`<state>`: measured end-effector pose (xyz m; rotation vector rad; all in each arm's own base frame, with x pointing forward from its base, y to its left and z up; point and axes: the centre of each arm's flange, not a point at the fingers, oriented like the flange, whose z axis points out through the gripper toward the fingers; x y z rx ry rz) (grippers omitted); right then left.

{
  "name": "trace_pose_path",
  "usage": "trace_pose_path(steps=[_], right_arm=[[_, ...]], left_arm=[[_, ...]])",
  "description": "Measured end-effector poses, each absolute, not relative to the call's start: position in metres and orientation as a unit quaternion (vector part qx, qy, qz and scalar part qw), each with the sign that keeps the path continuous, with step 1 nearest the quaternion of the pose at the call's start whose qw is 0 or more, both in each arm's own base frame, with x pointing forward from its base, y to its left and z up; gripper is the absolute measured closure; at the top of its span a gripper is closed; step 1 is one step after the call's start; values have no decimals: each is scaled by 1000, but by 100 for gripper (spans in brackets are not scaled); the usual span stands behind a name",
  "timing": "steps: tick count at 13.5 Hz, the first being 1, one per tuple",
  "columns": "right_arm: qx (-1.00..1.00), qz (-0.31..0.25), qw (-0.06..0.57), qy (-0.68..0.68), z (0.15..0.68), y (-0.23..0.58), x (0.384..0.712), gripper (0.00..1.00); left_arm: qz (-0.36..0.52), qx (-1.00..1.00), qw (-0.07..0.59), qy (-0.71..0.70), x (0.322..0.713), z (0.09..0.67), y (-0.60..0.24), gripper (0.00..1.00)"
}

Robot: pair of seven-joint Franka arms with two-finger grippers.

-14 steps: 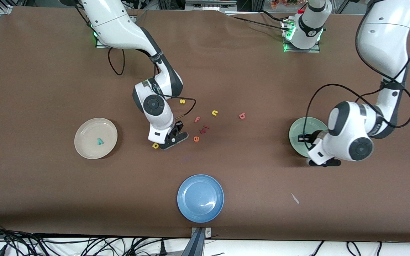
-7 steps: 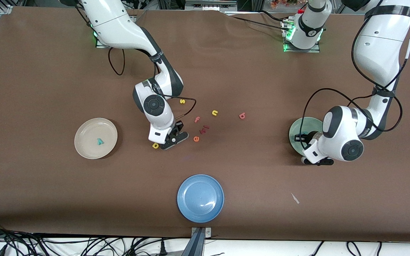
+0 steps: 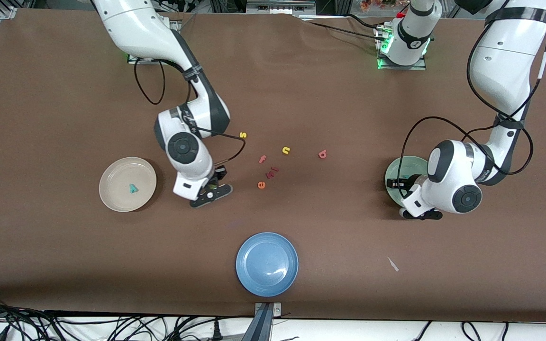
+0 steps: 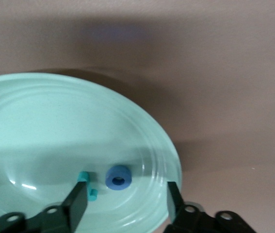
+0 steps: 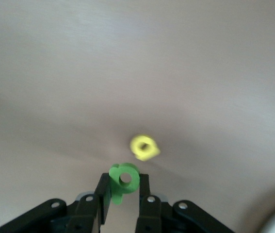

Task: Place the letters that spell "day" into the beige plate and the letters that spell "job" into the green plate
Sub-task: 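Place the p on the cream plate while the left gripper places the o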

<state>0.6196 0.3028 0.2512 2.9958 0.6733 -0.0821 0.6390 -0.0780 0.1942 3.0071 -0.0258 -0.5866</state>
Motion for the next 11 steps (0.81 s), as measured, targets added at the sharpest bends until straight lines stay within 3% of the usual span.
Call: trace_pose_path(steps=[2, 7, 11], right_arm=[[976, -40, 49, 209, 262, 266, 632, 73], [978, -73, 51, 191, 256, 131, 659, 73], [981, -90, 33, 166, 242, 29, 667, 73]], left_arm=[[-182, 982, 39, 15, 640, 213, -99, 0], [-175, 979, 42, 96, 624, 260, -188, 0], [-192, 971, 37, 138, 590, 267, -266, 0]])
